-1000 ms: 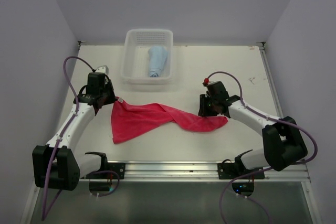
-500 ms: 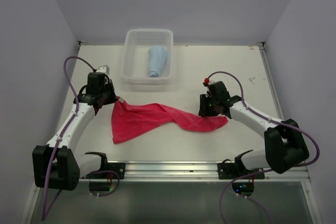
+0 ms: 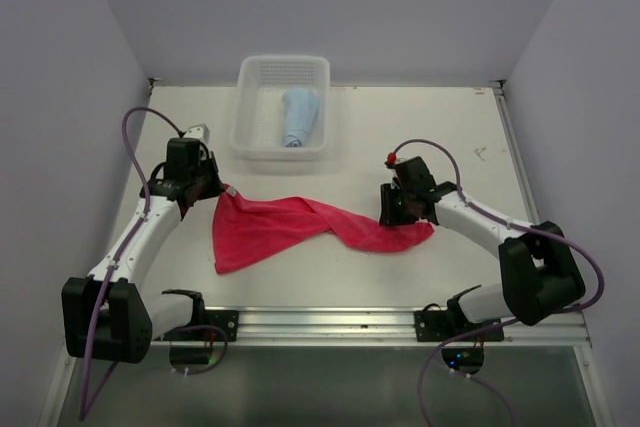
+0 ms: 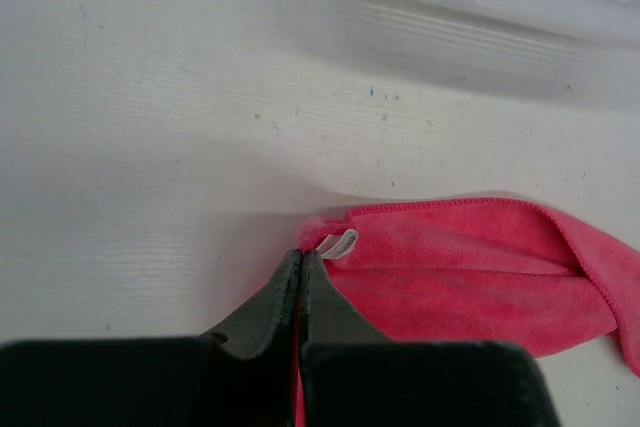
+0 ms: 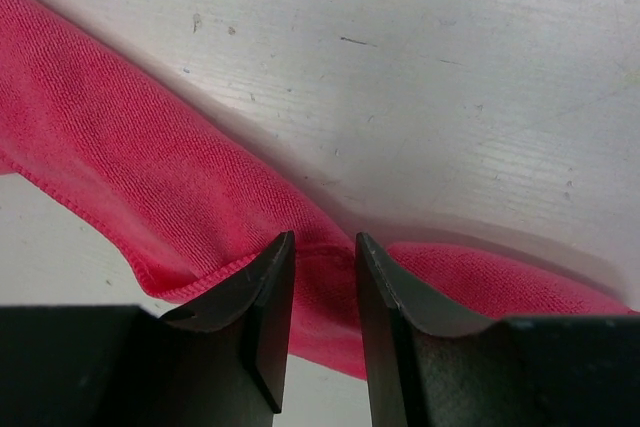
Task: Roll the towels
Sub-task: Flatten the towel
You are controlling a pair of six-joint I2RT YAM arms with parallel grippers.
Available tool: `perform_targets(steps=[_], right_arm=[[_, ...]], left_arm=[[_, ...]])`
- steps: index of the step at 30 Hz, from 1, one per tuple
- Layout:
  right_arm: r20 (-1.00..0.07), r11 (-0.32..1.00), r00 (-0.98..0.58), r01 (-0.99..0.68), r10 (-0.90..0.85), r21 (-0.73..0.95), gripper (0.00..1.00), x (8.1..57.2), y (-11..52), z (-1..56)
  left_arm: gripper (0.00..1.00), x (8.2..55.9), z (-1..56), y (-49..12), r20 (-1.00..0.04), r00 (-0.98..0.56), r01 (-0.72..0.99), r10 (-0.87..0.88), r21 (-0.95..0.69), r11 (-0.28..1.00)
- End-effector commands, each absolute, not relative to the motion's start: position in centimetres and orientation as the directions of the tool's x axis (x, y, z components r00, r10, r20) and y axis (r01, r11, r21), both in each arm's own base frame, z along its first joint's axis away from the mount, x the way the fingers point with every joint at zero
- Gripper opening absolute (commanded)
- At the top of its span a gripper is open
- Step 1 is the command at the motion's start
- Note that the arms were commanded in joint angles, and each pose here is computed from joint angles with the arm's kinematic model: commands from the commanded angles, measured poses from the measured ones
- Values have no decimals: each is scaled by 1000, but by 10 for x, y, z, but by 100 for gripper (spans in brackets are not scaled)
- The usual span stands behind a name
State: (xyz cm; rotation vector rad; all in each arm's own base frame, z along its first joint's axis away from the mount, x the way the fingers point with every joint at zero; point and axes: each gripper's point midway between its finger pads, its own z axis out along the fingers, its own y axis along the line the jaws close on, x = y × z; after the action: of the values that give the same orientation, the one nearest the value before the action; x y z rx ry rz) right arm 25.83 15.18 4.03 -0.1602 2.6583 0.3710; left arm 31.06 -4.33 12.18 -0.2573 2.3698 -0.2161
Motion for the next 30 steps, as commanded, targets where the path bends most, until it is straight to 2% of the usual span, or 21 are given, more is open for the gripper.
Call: perform_targets(steps=[1,5,9,18,22,26,30], right_arm=[[-428,961,-901,-176,-70,214,35,253,147,36],[-426,960,-902,-177,-70,216,35,254,148,36],[-428,963,-902,-170,-65,211,40,253,145,38],[-411,967,-910,-156,-62,200,41,249,142,32],[-410,967,-910,-156,-61,202,35,249,143,33],[-438,965,-897,-159,-53,208,21,251,143,42],[-452,966,-891,-155,-46,207,13,253,142,48]], left_arm=[[0,319,131,-43,-694,-679,-97,-240,-239,966],[0,319,131,-43,-694,-679,-97,-240,-239,966],[0,319,131,-44,-693,-680,-92,-238,-242,966],[0,319,130,-46,-691,-682,-88,-238,-245,965],[0,319,130,-46,-690,-683,-85,-238,-248,965],[0,319,130,-46,-692,-682,-84,-236,-246,965],[0,319,130,-46,-690,-683,-84,-237,-248,965]])
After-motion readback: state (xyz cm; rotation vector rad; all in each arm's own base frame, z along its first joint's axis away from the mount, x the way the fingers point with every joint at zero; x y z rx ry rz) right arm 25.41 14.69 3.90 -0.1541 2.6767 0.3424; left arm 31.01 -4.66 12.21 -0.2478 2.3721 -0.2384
